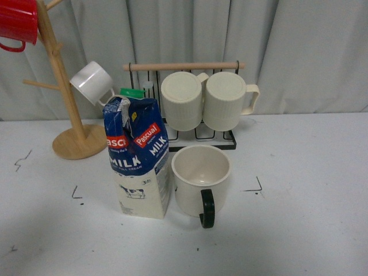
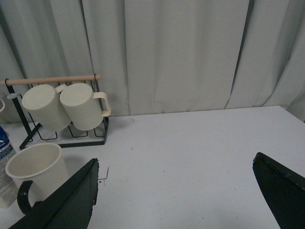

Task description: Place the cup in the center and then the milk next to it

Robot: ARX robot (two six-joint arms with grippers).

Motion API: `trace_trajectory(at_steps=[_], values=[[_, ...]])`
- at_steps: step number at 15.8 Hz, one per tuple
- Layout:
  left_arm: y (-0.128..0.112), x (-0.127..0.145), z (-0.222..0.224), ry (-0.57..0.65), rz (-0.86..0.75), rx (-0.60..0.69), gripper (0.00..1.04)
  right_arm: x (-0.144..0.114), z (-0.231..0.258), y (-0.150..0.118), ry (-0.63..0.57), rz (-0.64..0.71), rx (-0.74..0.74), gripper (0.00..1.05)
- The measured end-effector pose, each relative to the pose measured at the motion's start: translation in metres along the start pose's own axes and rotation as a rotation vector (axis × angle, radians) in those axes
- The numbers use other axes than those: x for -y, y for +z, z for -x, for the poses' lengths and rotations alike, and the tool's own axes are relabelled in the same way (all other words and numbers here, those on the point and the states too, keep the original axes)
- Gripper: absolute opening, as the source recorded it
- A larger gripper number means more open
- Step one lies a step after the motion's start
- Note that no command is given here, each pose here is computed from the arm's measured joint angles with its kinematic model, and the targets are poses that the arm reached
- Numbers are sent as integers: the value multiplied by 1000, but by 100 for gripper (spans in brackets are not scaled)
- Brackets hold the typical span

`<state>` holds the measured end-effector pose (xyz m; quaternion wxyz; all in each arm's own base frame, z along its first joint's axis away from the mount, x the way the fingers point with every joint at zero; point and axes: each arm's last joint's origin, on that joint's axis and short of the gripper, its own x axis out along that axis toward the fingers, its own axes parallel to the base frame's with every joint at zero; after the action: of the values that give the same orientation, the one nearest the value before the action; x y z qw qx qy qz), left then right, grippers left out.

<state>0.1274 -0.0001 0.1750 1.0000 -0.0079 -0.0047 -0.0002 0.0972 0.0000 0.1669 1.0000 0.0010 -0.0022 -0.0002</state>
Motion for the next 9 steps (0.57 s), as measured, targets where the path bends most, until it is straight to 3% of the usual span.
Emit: trace_trajectory(at_steps=[9], values=[[-4,0,14,0,0,5,2,0,0,0,0,0,0,98]])
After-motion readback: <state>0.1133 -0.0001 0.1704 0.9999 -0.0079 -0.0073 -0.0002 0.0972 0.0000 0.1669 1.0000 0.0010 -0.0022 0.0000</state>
